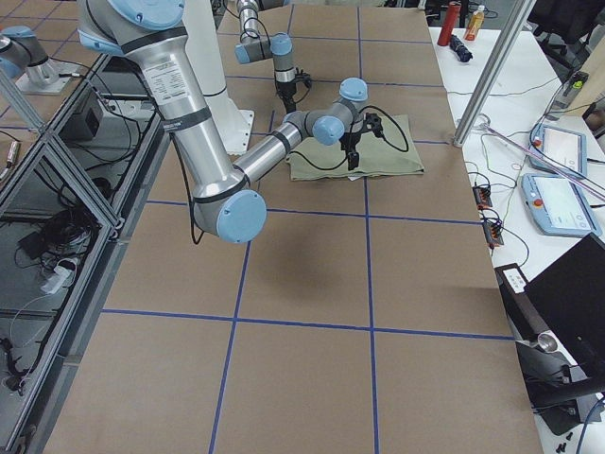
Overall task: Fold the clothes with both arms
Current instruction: 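Lower the left gripper to the shirt's near corner while the right holds the far corner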
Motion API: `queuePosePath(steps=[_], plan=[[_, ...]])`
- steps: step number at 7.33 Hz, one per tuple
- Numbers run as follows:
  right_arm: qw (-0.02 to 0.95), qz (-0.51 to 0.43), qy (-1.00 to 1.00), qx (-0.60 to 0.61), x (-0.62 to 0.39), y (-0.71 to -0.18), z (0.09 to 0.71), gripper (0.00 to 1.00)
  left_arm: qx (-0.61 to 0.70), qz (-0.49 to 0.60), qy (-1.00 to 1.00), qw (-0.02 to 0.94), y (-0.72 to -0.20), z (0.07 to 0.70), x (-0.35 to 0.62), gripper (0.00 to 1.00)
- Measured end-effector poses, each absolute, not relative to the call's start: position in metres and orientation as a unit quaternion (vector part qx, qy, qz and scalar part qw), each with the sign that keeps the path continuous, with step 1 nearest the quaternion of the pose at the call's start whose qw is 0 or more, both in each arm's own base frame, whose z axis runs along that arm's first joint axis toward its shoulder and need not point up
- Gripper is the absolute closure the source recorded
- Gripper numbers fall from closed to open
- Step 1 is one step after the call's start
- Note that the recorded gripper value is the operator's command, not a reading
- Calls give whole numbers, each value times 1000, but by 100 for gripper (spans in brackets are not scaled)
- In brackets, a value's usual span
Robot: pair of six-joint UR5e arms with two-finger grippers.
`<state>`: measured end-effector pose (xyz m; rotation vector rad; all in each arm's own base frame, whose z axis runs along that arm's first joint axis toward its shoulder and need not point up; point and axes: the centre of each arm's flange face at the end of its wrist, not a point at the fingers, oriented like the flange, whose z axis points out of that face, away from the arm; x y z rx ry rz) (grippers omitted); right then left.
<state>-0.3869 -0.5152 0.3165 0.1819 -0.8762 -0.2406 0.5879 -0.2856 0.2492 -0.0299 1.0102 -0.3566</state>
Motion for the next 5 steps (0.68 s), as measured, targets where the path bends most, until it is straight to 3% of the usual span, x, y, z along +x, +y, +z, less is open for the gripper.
queuePosePath(steps=[2, 5], plan=[[895, -116, -422, 87, -387, -515, 318, 0, -15, -171, 480, 860, -287, 248, 593, 42], [895, -115, -421, 86, -388, -516, 320, 0, -15, -171, 481, 860, -288, 246, 593, 91]])
